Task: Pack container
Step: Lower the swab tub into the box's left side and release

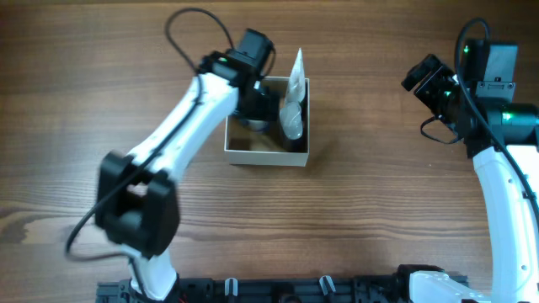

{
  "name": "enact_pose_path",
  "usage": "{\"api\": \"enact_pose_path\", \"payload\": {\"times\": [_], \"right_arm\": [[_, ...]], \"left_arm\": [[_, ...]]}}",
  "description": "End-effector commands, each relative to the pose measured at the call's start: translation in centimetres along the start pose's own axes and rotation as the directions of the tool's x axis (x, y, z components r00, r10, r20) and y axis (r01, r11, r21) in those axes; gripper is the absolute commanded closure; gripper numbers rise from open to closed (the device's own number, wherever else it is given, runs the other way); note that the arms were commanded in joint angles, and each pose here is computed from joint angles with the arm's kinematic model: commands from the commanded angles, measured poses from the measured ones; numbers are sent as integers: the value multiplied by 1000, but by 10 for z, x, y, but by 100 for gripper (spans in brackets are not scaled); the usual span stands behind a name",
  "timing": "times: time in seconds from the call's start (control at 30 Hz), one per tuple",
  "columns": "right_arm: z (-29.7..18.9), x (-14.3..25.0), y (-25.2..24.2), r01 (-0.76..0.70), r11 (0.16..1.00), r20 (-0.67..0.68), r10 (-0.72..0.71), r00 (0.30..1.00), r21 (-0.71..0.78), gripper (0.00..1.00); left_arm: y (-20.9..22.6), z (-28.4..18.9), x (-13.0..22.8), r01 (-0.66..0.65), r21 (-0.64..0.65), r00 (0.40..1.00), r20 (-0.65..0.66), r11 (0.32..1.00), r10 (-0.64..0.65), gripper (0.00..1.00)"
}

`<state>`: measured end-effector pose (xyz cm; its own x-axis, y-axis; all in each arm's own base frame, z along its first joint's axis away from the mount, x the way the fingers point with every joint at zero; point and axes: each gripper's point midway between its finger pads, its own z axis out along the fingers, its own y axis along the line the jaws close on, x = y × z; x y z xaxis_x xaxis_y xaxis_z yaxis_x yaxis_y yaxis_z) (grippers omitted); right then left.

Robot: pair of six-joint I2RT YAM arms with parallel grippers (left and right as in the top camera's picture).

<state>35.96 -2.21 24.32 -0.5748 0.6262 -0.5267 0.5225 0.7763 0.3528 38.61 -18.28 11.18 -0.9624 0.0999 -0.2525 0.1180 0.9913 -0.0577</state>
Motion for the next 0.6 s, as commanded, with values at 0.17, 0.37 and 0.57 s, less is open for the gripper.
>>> {"api": "enact_pose_path", "payload": {"times": [0.17,0.37,0.57], "right_arm": [[0,-2,4,17,1000,-1,-17,1000,-11,0],[0,-2,4,17,1000,-1,-17,1000,-11,0],[0,-2,4,17,1000,-1,-17,1000,-11,0]], "left_arm": [[126,-106,-13,280,-64,947,183,958,-265,0],[173,-51,29,289,-134,956,-16,948,-294,4],[185,19,57,300,-167,935,-144,939,-325,21]]}}
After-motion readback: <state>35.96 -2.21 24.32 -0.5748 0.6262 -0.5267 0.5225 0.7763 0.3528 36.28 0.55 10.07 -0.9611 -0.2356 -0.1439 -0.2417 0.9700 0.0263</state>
